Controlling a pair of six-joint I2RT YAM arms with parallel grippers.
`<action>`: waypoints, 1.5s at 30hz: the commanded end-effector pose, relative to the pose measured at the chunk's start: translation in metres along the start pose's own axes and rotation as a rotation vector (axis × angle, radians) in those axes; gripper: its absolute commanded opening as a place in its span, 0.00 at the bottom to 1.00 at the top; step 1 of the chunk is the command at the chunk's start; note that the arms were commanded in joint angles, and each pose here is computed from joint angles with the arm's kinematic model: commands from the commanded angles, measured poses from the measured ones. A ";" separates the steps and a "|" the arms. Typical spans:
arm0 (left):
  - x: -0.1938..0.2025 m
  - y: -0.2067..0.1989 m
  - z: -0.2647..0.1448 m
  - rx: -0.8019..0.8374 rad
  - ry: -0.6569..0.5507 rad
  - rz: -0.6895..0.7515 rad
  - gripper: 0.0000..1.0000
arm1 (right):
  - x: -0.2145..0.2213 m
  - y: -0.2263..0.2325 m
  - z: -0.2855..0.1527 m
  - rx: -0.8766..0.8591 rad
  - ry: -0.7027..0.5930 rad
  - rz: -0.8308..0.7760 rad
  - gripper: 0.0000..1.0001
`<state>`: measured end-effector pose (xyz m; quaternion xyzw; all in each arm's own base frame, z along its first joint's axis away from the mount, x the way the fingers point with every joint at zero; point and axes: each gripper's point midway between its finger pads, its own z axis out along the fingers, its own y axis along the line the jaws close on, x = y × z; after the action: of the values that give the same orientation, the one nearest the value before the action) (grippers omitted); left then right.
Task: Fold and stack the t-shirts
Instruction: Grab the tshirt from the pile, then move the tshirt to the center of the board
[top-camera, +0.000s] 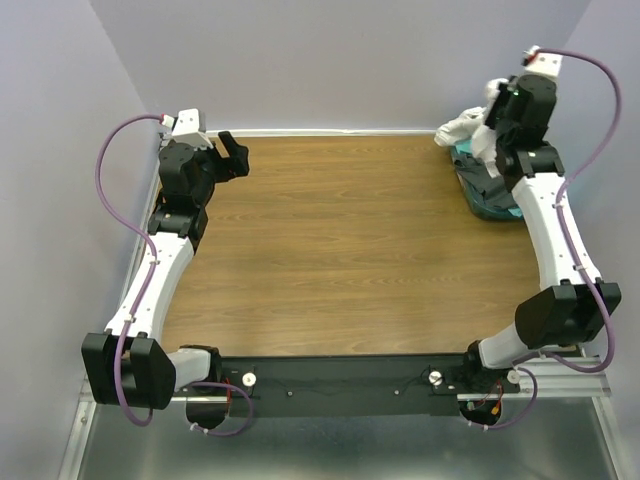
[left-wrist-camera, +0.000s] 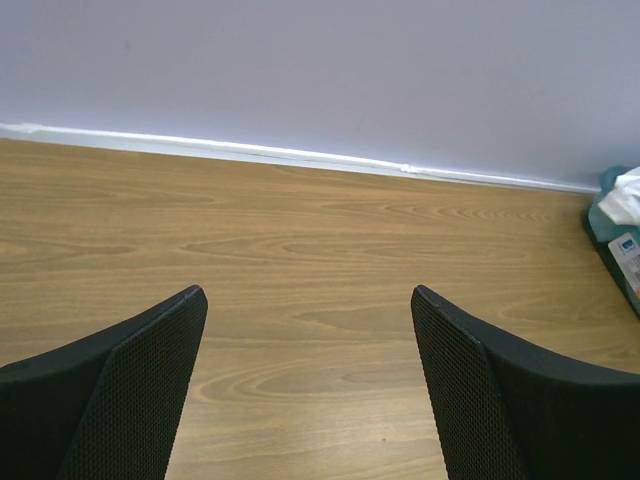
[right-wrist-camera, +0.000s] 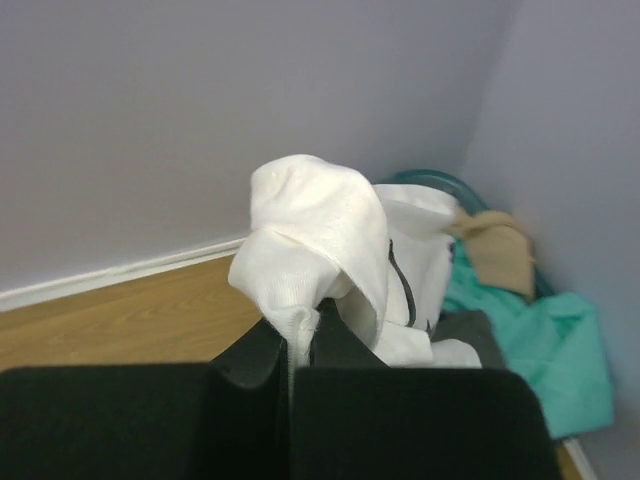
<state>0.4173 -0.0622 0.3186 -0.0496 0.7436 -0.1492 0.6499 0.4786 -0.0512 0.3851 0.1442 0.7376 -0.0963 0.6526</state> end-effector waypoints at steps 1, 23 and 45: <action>-0.026 -0.018 -0.002 0.079 -0.057 -0.006 0.90 | -0.048 0.093 -0.045 -0.307 -0.106 -0.061 0.00; -0.039 -0.010 -0.020 0.006 -0.066 0.003 0.90 | -0.074 0.208 -0.124 -0.649 -0.076 0.188 0.08; 0.199 0.044 0.017 -0.165 0.691 -0.048 0.80 | 0.250 0.152 -0.105 -0.311 0.574 0.092 0.88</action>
<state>0.4168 -0.0898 0.1312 -0.0326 0.9093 -0.1512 0.3862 0.4124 0.1407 0.1735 0.0753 0.8836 0.0641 0.4577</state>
